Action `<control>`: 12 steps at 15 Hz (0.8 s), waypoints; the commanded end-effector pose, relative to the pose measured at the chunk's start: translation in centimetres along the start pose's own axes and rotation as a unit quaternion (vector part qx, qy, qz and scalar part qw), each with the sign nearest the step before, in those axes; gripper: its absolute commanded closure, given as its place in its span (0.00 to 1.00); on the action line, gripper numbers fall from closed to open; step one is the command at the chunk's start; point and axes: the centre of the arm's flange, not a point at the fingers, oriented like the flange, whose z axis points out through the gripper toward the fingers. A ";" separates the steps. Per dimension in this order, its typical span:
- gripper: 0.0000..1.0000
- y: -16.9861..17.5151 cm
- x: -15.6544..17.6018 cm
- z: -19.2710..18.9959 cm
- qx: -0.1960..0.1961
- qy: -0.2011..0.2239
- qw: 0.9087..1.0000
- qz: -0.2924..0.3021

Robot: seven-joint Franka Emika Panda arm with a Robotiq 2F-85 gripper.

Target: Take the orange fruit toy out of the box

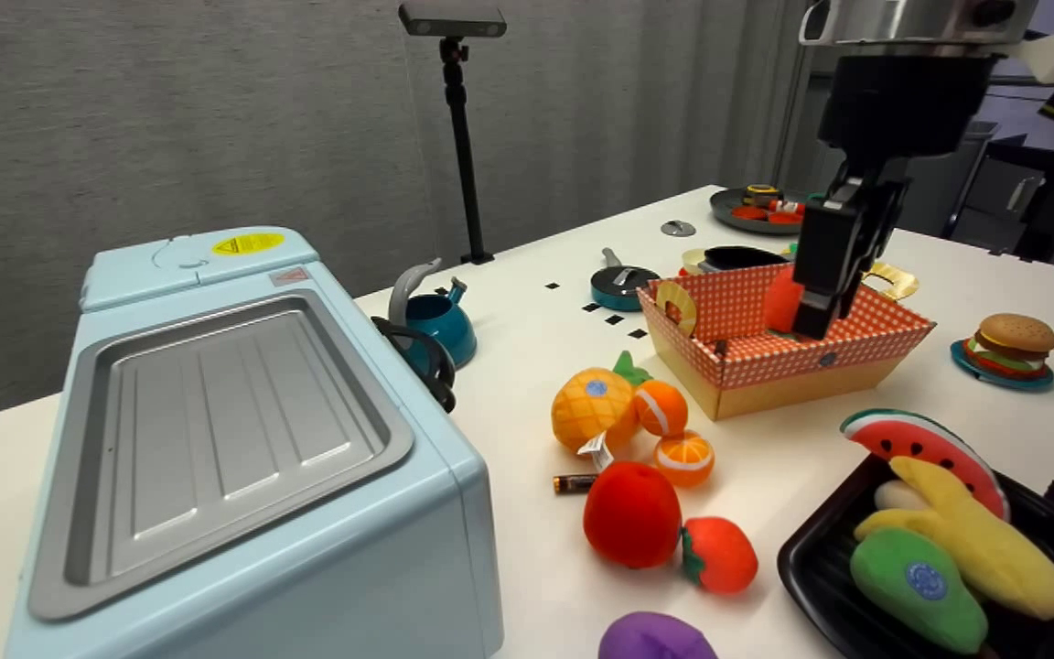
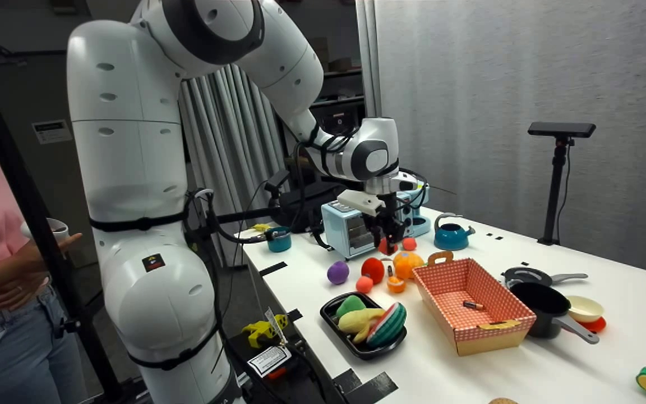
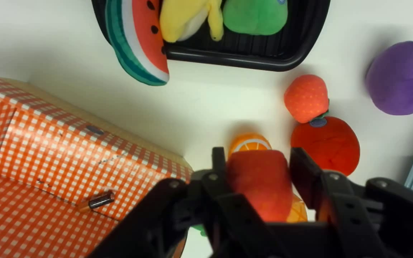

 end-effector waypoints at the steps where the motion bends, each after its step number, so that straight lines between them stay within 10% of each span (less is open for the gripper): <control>1: 0.18 1.0 -0.2 -0.5 0.004 -0.012 1.000 -0.007; 4: 0.00 1.3 -0.1 -0.5 0.004 -0.018 1.000 -0.009; 12: 0.00 6.4 2.6 -1.4 -0.024 0.052 0.997 0.055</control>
